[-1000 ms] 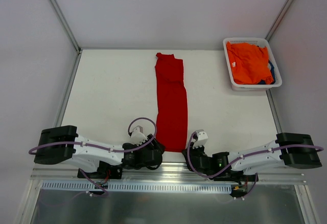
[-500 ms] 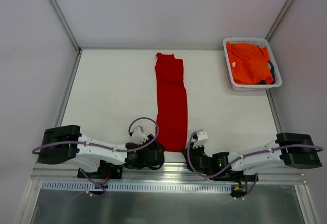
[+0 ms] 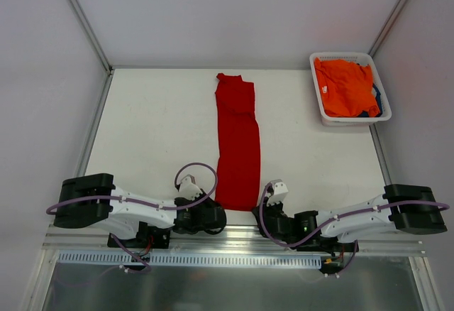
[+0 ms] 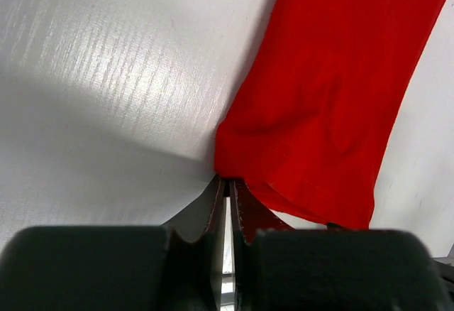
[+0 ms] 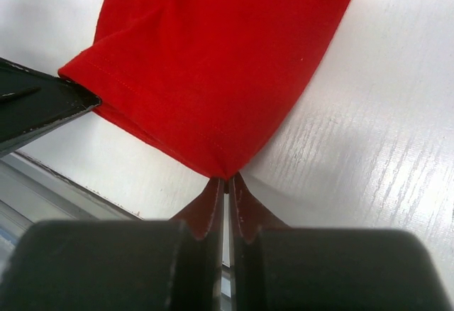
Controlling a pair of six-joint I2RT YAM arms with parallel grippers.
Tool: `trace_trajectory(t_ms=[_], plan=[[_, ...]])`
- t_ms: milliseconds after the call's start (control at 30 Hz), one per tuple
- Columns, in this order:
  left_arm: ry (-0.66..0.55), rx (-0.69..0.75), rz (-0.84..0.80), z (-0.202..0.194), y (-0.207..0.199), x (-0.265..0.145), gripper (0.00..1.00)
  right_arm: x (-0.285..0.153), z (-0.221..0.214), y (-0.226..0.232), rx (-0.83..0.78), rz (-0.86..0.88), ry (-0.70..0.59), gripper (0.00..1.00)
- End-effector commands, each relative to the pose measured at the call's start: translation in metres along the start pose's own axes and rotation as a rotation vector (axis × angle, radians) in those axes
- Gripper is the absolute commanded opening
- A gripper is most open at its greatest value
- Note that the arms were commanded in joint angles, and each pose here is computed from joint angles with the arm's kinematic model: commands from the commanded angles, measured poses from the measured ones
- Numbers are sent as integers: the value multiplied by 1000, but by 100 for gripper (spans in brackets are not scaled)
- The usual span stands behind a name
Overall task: Fold and stack the t-shirts
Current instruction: Fold the tshirt
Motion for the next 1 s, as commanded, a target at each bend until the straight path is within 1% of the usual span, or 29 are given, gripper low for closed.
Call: trace_trajectory(t_ms=[0, 267, 467, 567, 833, 967], plan=[[29, 354, 467, 14, 122, 1, 0, -1, 9, 11, 13, 15, -28, 0], [46, 388, 426, 10, 104, 0, 0, -5, 16, 17, -26, 8, -36, 0], [47, 412, 343, 13, 75, -8, 0, -13, 28, 21, -43, 10, -62, 0], [25, 406, 298, 19, 62, -14, 0, -16, 34, 22, -55, 11, -73, 0], [-49, 423, 240, 41, 38, -32, 0, -24, 51, 27, -84, 9, -114, 0], [-85, 436, 197, 52, 16, -43, 0, -27, 57, 32, -99, 9, -122, 0]])
Point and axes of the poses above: each gripper's point midway between its finger pads, its own x axis out along the fingers, its own y axis along the line the jaws close on, z = x × y, the point moved 6 cm from there along -x, back along the fingers, and after that the axes turned 6 degrees about x, right-handed, at the moved point
